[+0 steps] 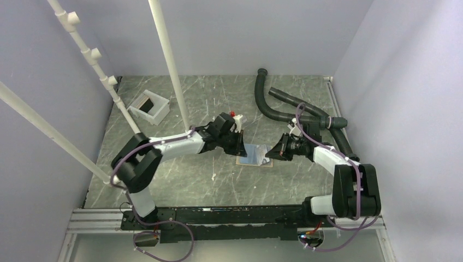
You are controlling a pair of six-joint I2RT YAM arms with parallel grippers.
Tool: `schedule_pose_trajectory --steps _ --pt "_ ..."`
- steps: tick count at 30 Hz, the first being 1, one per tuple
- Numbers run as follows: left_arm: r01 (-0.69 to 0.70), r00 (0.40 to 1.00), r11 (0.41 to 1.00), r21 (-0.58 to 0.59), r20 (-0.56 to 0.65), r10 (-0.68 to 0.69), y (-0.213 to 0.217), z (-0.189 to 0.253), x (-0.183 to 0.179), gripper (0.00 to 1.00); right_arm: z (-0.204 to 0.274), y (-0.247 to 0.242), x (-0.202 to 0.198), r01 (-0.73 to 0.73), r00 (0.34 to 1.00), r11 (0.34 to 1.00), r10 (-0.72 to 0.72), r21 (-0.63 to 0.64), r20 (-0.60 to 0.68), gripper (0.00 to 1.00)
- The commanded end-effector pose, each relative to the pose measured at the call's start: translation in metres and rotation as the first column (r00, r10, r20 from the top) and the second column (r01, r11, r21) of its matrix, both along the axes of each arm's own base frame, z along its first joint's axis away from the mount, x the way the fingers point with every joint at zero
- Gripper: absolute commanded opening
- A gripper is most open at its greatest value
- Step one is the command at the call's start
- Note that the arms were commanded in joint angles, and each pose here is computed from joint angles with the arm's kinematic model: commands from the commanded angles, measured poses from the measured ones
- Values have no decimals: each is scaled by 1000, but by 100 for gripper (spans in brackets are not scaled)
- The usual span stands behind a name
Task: Put the credit cards into the card holder
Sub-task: Insert the credit card into the card holder.
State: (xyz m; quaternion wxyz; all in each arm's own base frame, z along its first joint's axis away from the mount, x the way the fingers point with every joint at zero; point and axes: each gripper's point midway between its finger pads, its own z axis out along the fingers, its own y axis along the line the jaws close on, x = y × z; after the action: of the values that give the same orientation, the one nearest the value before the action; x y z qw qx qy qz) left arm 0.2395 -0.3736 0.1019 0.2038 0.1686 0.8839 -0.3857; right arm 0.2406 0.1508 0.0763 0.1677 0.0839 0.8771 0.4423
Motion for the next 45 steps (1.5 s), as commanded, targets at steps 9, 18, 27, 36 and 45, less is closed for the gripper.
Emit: schedule_pose_trajectory --steps 9,18,27,36,45 --pt "-94 992 979 182 -64 107 -2 -64 36 0 -14 -5 16 10 999 997 -14 81 50 0" --pt "-128 981 966 224 -112 156 13 -85 32 0 -26 -4 15 11 1000 995 -14 97 28 0" --pt "-133 975 964 231 -144 169 16 -93 25 0 -26 -1 18 2 999 993 -8 116 49 0" --pt "-130 975 964 230 -146 166 16 -92 24 0 -28 4 18 -21 998 991 14 131 59 0" --pt "-124 976 965 233 -149 161 17 -92 24 0 -31 12 23 -55 996 989 44 136 78 0"
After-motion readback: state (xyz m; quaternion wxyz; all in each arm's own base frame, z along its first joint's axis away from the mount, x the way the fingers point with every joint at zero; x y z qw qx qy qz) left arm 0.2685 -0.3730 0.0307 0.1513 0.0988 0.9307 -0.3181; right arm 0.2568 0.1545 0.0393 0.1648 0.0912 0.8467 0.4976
